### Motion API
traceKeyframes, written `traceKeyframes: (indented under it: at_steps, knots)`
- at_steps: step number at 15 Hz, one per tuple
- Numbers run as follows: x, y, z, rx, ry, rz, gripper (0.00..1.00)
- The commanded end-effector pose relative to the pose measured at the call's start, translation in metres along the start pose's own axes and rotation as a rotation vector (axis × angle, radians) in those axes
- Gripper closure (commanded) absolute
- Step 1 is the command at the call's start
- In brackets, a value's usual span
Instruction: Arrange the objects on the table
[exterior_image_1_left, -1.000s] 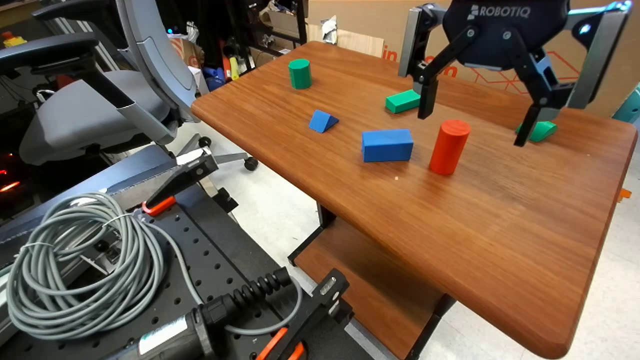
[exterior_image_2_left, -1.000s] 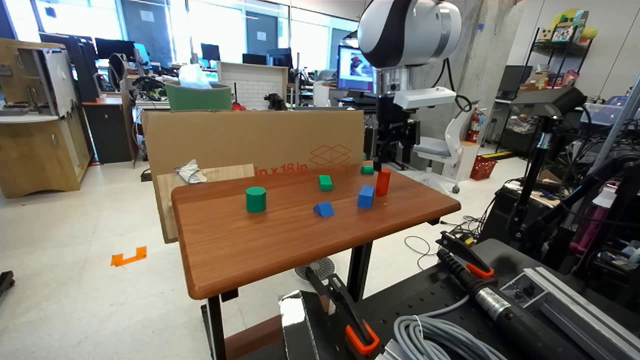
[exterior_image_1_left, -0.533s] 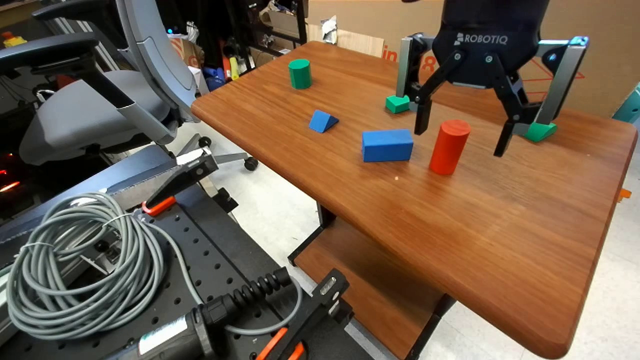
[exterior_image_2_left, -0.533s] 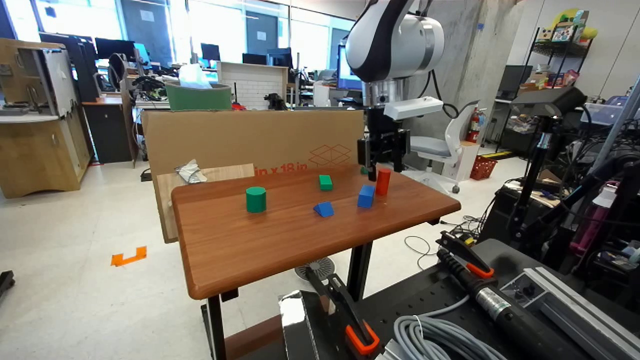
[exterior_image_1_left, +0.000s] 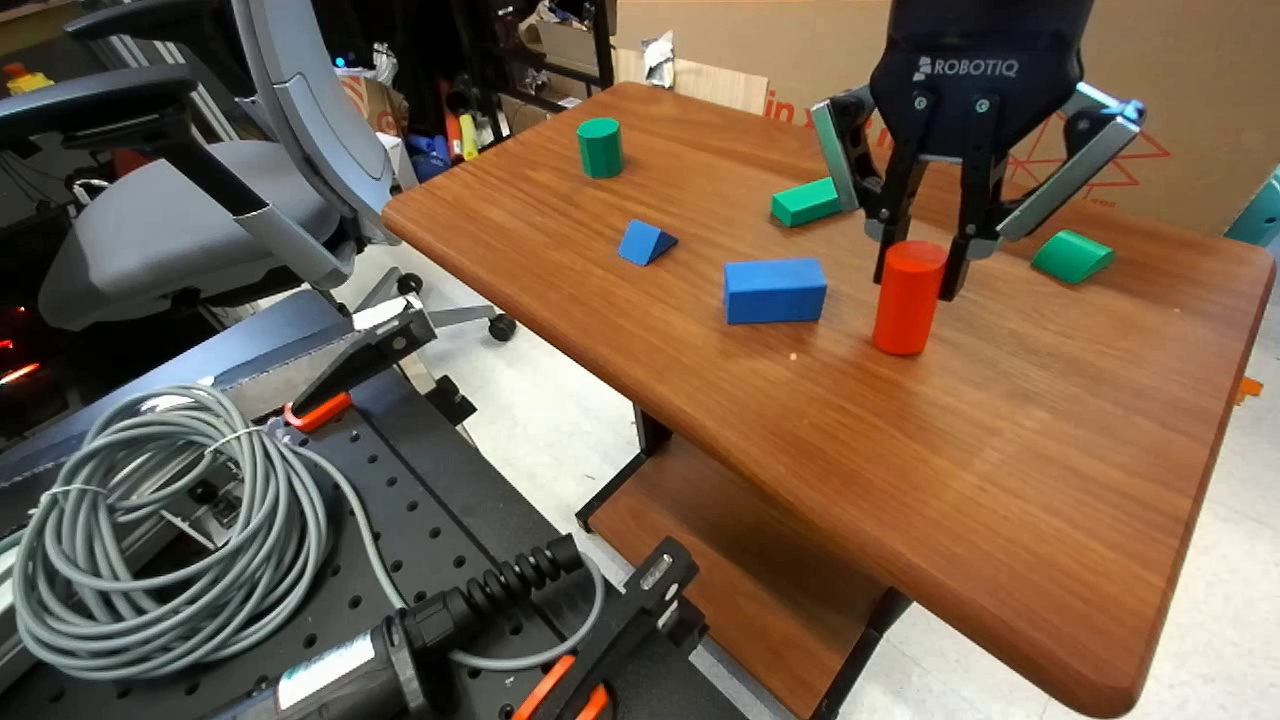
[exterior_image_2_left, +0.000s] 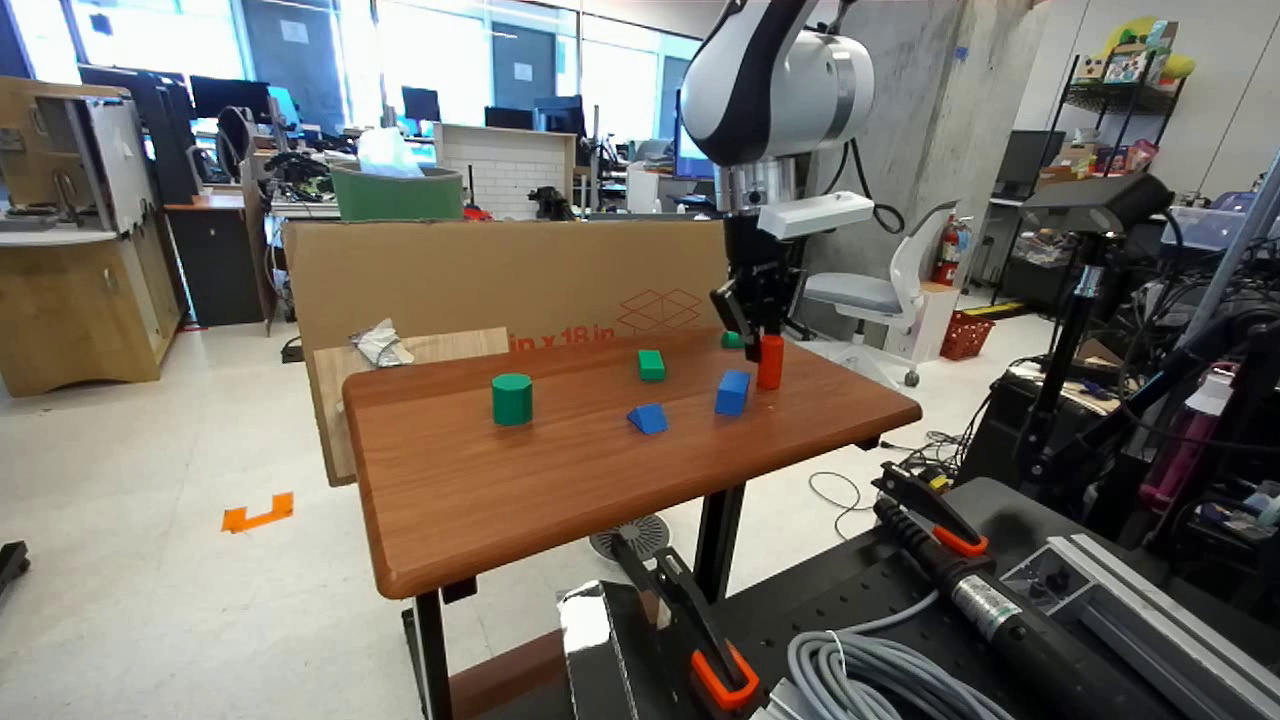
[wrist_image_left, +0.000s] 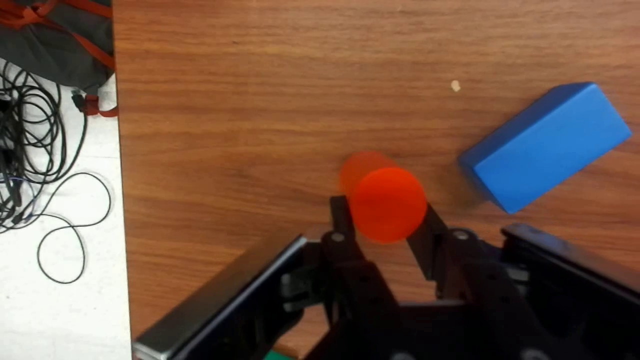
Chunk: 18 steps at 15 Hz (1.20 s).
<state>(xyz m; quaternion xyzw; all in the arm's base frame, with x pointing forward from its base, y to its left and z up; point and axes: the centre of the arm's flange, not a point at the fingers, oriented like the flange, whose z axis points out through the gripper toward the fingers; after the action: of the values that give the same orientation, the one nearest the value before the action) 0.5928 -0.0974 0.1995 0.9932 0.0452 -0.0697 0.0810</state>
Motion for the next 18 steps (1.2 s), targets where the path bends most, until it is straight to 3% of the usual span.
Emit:
traceKeyframes:
  at_steps: [1, 4, 8, 12, 18]
  knots:
    - [0.000, -0.002, -0.008, 0.011, -0.034, 0.006, 0.92]
    - [-0.007, -0.004, -0.023, 0.016, -0.026, 0.017, 0.92]
    - [-0.020, -0.021, -0.069, 0.016, 0.067, 0.007, 0.92]
    - [-0.042, -0.067, -0.095, 0.034, 0.102, -0.065, 0.92]
    - [-0.088, -0.151, -0.101, 0.008, 0.145, -0.259, 0.92]
